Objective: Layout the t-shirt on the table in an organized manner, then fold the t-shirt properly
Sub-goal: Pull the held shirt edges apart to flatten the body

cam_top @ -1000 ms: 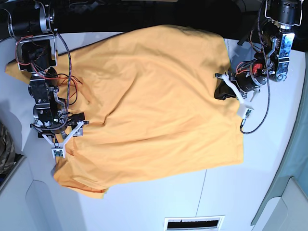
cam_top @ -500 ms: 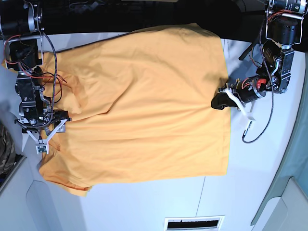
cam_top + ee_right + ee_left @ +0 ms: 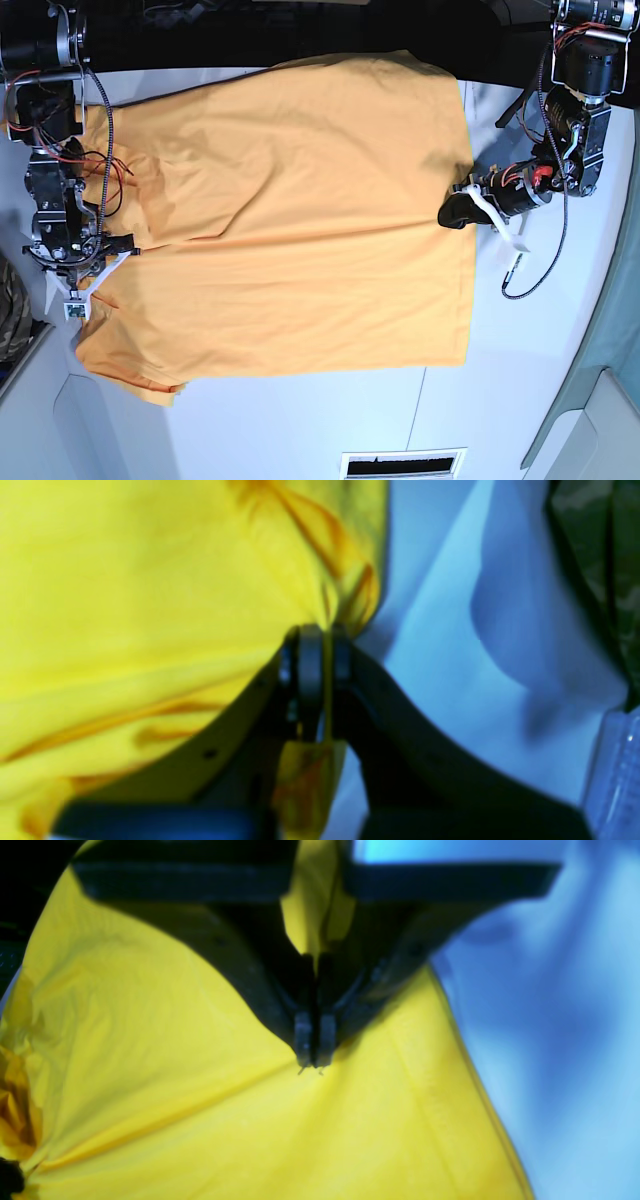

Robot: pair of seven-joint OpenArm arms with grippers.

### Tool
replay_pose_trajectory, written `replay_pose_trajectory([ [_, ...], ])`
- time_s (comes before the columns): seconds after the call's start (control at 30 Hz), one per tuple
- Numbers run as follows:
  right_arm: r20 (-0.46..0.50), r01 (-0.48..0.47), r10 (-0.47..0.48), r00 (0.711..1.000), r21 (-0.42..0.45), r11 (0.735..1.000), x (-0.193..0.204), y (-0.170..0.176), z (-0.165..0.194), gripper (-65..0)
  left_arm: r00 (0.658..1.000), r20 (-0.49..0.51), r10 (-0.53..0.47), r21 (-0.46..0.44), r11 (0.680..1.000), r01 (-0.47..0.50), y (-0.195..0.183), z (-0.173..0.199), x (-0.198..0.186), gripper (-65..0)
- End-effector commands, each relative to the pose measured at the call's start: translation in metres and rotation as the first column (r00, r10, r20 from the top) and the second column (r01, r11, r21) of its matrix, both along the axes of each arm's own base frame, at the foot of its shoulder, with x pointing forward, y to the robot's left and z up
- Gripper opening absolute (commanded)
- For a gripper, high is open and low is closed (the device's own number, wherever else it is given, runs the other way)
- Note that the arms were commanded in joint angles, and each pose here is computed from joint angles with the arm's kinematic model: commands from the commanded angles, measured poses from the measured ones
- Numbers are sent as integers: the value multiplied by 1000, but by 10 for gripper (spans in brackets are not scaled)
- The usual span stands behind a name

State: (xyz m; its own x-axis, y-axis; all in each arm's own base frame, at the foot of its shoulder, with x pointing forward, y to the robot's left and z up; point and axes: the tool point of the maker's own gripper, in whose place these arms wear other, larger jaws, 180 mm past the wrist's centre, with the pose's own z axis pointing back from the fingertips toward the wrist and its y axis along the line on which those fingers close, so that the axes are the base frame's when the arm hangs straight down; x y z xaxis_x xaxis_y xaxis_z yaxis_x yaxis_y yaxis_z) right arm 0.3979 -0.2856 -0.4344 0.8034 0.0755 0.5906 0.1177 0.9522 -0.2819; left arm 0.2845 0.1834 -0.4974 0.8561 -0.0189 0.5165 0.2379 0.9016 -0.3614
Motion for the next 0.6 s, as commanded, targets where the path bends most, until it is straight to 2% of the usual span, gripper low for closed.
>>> replay_pose_trajectory([
  [0.0,99,7,-5,995,-13,1000,22,-13,33,-650,959,-283,3,270,960,77,45,-45,-63,-650],
  [0.2,191,86,-102,976,92,992,29,-32,66,-650,959,-284,2,271,959,78,46,-45,-63,-650],
  [0.23,195,101,-120,973,105,989,27,-36,67,-604,959,-283,3,272,959,78,47,-45,-63,-650],
  [0.33,197,141,-166,966,134,981,22,-49,68,-382,959,-282,0,281,956,82,48,-45,-62,-650],
  [0.37,196,153,-177,964,135,979,19,-54,67,-341,959,-282,-3,288,953,87,49,-45,-61,-650],
  [0.57,203,217,-236,950,108,970,7,-87,75,-329,959,-284,-9,306,947,99,52,-44,-60,-650],
])
